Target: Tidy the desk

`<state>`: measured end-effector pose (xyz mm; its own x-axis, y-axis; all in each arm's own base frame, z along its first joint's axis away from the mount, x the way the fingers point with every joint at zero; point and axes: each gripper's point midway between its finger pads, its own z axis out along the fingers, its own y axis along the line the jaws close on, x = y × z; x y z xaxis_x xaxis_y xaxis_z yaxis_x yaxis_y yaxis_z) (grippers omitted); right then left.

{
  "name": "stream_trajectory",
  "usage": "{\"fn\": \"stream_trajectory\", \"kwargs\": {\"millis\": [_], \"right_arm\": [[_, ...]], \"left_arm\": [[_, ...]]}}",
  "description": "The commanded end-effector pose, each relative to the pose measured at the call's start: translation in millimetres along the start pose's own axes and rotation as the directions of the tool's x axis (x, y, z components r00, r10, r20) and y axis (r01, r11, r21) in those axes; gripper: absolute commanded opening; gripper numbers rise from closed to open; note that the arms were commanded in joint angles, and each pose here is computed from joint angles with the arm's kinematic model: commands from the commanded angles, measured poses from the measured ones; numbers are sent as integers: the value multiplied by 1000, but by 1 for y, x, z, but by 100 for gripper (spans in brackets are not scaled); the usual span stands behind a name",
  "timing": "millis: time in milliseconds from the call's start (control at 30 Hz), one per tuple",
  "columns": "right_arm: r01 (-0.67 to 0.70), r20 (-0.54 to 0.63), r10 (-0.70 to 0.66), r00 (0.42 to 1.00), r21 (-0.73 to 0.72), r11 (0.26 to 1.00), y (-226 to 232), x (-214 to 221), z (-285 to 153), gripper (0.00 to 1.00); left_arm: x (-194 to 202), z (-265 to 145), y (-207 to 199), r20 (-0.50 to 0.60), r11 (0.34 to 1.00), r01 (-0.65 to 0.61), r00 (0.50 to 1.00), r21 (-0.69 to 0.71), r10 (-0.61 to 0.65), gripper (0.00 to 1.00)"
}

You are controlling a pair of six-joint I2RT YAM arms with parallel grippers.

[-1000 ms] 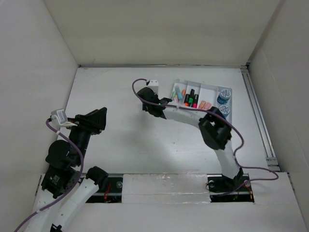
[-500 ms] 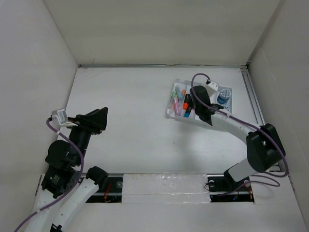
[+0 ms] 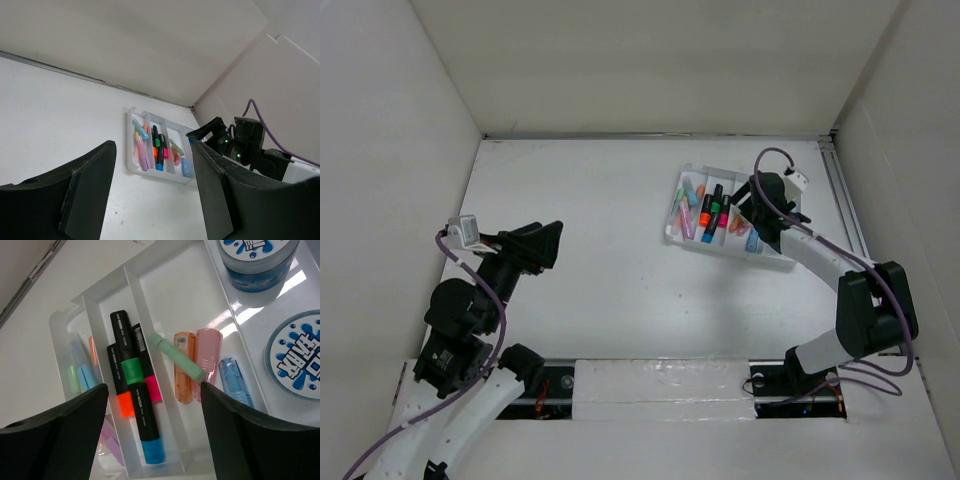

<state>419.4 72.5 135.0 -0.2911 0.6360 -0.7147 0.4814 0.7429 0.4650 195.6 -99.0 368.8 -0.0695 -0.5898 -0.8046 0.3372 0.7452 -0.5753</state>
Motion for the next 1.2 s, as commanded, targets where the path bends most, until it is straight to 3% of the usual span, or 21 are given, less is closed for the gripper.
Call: {"fn": "stream_trajectory", "kwargs": {"millis": [0, 133, 233, 333, 367, 433, 467, 500, 600, 633, 667, 700, 733, 767, 867, 900, 967, 1167], "right_arm": [[-38, 36, 41, 999, -73, 997, 25, -26, -15, 83], [-18, 49, 28, 998, -189, 982, 52, -32, -49, 84], [14, 15, -8, 1000, -387, 922, 90, -20, -100, 72], [31, -24, -58, 998, -610, 792, 126, 5, -166, 49], [34, -41, -81, 996, -659, 752, 132, 15, -183, 33], [55, -75, -177, 981, -772, 633, 143, 46, -228, 14], [59, -79, -240, 968, -852, 520, 147, 63, -274, 0], [59, -79, -241, 967, -853, 519, 147, 63, -275, 0], [54, -79, -313, 946, -917, 395, 145, 78, -326, 0], [53, -72, -347, 935, -939, 339, 141, 84, -351, 14], [62, -63, -358, 932, -943, 327, 140, 85, -357, 26], [65, -61, -353, 934, -941, 333, 140, 84, -356, 26], [69, -55, -362, 930, -944, 322, 139, 88, -361, 41], [75, -50, -359, 932, -943, 323, 138, 88, -362, 49], [88, -43, -347, 937, -932, 352, 140, 89, -356, 70], [90, -41, -342, 939, -929, 358, 142, 90, -354, 73], [94, -39, -341, 939, -926, 366, 144, 92, -351, 100], [96, -20, -297, 955, -923, 372, 153, 78, -355, 100]], "left_arm": [[0, 5, -14, -2, 997, -20, 1000, 73, 20, 58], [4, 6, -15, -15, 996, -23, 1000, 82, 25, 62], [5, 7, -16, -21, 996, -25, 999, 87, 27, 64], [5, 7, -17, -20, 995, -25, 999, 94, 27, 65], [6, 7, -17, -22, 995, -25, 999, 96, 27, 65], [4, 6, -18, -20, 995, -24, 999, 99, 26, 65], [4, 6, -18, -20, 995, -23, 999, 97, 25, 65], [5, 6, -17, -22, 995, -23, 999, 96, 25, 65], [3, 4, -19, -17, 994, -26, 999, 106, 28, 64], [2, 3, -20, -13, 994, -27, 999, 107, 29, 64], [2, 3, -20, -14, 994, -29, 999, 108, 31, 64], [2, 3, -20, -14, 994, -29, 999, 108, 31, 64], [3, 3, -20, -15, 993, -30, 999, 111, 32, 64], [4, 4, -20, -18, 993, -31, 999, 112, 33, 64], [4, 3, -21, -20, 992, -33, 999, 118, 36, 64], [2, 3, -21, -15, 992, -34, 999, 119, 36, 63], [4, 3, -21, -20, 992, -36, 999, 122, 39, 63], [10, 5, -24, -32, 987, -46, 998, 151, 51, 64]]}}
